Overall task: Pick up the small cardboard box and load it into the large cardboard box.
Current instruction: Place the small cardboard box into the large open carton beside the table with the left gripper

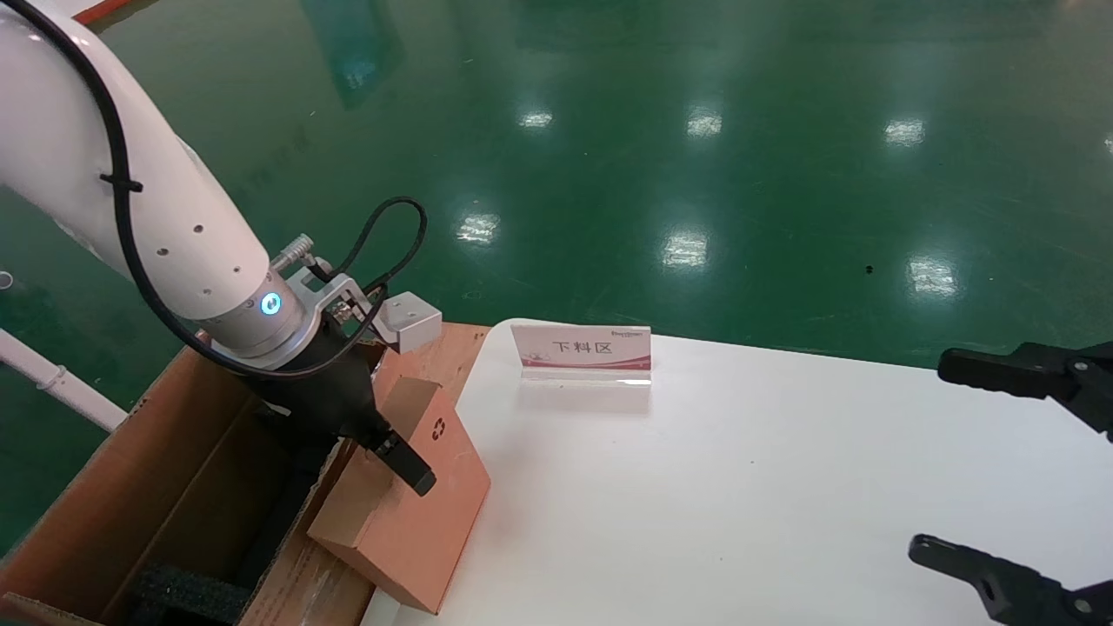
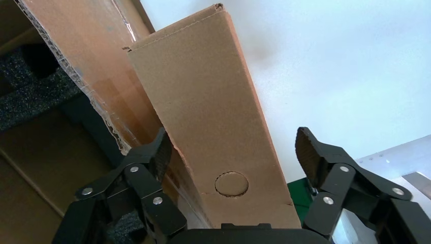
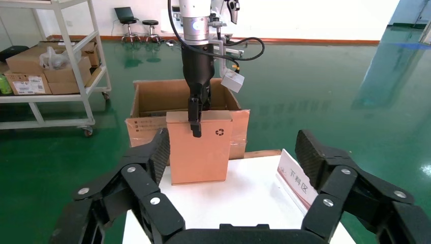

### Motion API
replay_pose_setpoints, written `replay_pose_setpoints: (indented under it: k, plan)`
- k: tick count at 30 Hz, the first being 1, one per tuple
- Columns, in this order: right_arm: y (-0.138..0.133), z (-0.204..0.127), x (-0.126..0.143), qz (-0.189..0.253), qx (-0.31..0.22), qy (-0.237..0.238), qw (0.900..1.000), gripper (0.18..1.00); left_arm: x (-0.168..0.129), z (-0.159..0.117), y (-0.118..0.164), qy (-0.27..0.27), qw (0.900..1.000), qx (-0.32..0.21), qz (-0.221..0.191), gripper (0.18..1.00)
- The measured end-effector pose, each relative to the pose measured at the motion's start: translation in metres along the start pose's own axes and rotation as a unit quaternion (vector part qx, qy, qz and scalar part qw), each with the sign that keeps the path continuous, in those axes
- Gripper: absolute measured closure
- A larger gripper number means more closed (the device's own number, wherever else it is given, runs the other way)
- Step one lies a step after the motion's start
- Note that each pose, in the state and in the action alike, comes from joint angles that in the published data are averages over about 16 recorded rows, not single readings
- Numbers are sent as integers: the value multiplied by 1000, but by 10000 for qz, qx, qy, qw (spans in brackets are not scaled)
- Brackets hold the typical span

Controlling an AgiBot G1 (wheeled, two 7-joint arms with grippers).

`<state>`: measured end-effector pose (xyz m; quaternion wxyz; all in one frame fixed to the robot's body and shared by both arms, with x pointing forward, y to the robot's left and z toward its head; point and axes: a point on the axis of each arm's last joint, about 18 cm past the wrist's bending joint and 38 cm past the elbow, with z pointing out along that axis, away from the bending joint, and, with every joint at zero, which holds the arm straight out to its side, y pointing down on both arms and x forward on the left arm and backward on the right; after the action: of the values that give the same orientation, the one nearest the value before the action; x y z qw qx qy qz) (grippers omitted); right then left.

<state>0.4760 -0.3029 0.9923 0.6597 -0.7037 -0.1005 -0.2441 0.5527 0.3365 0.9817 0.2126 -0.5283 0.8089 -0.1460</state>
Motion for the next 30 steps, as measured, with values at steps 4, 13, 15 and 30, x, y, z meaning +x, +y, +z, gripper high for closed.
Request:
replay_pose_setpoints:
  k: [4, 13, 15, 30]
  plan:
    - [0, 0, 0, 0, 0, 0, 10000, 276, 0, 0, 0, -5, 10000, -2, -2, 309]
    - [0, 0, 0, 0, 0, 0, 10000, 418, 0, 0, 0, -12, 10000, -6, -2, 466]
    - [0, 0, 0, 0, 0, 0, 10000, 468, 0, -1, 0, -13, 10000, 0, 3, 516]
    - [0, 0, 0, 0, 1, 0, 10000, 815, -2, -89, -18, -13, 9962, 825, 294, 776]
